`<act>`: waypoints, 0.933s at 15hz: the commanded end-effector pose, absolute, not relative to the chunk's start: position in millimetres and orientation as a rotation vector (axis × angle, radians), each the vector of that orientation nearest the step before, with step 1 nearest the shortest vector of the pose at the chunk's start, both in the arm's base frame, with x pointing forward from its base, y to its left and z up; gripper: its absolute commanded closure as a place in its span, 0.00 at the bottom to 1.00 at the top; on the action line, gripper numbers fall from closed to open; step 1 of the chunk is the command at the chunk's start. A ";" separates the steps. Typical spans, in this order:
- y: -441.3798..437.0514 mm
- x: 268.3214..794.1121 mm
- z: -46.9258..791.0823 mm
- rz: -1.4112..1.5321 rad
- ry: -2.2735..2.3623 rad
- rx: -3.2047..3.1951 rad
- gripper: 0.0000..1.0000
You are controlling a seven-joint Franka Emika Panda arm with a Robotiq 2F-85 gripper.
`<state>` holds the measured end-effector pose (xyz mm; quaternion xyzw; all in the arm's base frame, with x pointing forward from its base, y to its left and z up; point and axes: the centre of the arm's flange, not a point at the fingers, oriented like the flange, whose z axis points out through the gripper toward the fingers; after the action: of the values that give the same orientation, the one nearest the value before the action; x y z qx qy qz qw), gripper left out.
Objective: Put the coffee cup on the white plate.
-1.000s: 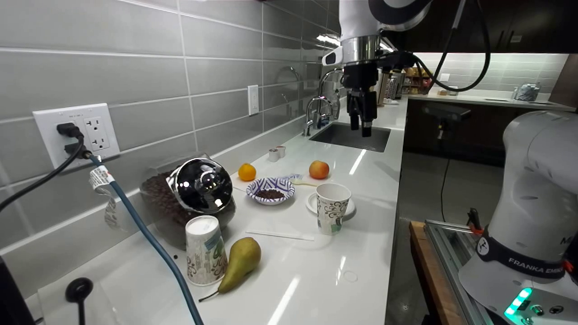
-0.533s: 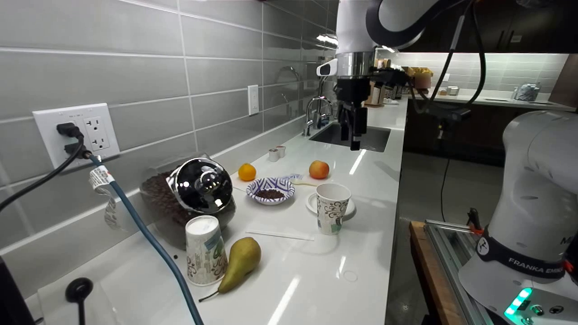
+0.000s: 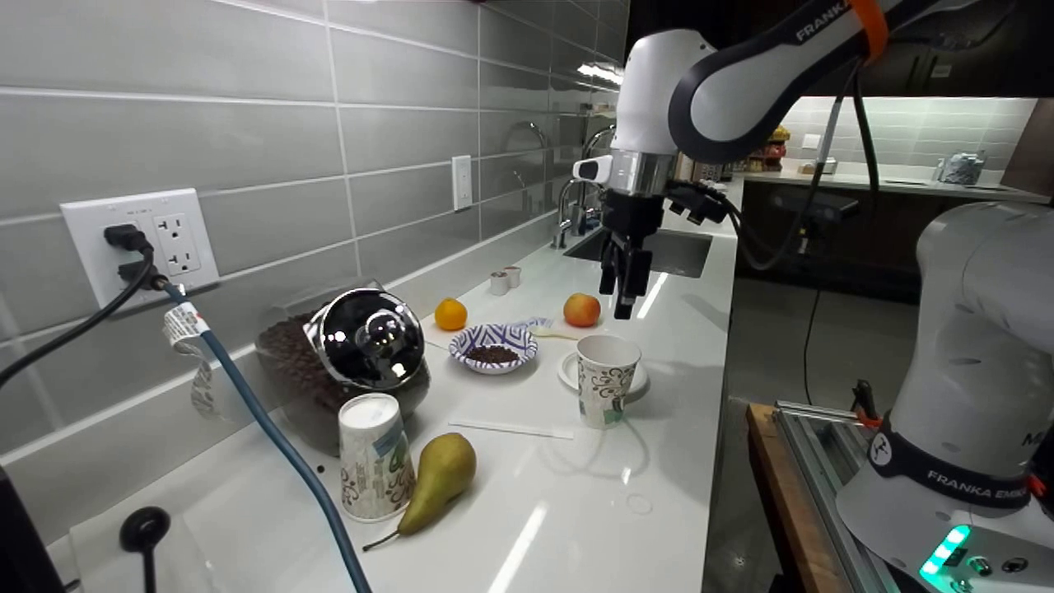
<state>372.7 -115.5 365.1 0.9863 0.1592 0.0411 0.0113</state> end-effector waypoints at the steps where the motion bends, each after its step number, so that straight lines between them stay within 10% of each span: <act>1: -116.5 376.8 336.9 0.226 0.495 3.090 0.16; 14: -104.8 385.3 306.8 0.384 0.436 3.263 0.97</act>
<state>383.8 -106.9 312.8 0.9830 0.1341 0.1092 -0.0625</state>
